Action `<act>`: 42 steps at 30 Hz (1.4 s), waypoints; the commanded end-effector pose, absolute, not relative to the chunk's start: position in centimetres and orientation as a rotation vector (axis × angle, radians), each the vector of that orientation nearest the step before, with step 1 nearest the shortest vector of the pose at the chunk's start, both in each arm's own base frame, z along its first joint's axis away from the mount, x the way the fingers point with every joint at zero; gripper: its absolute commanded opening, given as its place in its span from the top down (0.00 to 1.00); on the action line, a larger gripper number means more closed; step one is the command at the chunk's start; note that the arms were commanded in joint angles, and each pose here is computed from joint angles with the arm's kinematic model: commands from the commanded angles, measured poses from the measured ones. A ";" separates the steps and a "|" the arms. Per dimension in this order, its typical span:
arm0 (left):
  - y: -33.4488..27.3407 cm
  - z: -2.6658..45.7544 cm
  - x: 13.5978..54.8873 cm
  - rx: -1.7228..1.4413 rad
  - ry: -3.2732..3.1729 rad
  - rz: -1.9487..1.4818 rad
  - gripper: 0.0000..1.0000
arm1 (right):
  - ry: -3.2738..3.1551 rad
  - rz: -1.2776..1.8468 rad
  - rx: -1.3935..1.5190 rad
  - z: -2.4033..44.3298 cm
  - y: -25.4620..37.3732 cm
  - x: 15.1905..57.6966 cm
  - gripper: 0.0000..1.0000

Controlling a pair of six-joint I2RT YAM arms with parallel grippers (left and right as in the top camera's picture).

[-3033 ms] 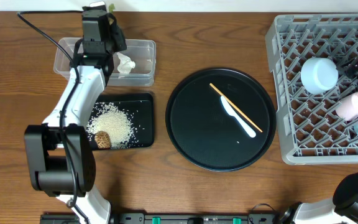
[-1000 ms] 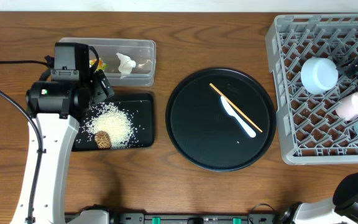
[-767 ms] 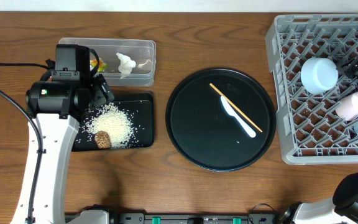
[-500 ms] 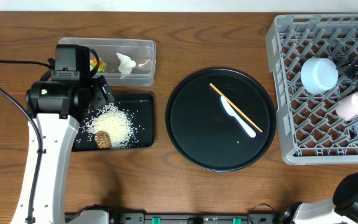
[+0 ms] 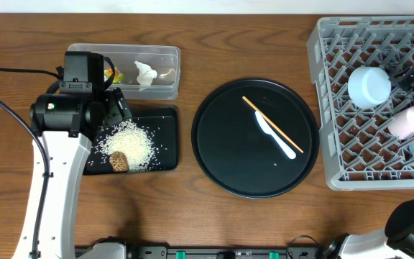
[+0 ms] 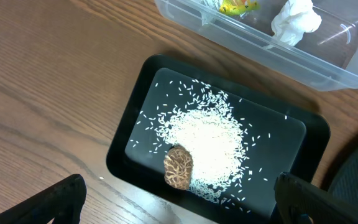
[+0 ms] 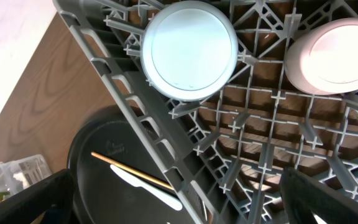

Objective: Sort waste into correct bins and load items into the dishwasher rack

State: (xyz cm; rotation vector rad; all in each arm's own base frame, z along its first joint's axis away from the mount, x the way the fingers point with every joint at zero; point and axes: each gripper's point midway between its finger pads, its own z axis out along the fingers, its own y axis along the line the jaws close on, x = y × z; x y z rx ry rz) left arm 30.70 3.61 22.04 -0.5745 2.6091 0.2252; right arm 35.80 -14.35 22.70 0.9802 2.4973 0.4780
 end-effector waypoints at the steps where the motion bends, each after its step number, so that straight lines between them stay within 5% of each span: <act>1: 3.8 22.0 30.6 -0.555 2.618 0.249 0.02 | 2.477 0.456 0.946 23.8 -14.5 35.7 0.01; 13: 3.8 22.0 30.6 -0.555 2.619 0.249 0.02 | 2.557 0.872 1.200 23.9 -8.4 32.2 0.01; 18: 3.8 22.0 30.6 -0.555 2.618 0.249 0.02 | 2.698 0.832 0.871 23.6 -5.0 32.7 0.01; 30: 3.8 22.0 30.6 -0.555 2.618 0.249 0.02 | 2.765 -0.036 0.157 22.2 3.1 37.5 0.01; 42: 3.8 22.0 30.6 -0.555 2.619 0.249 0.02 | 2.708 -0.051 -0.289 20.6 10.5 37.9 0.02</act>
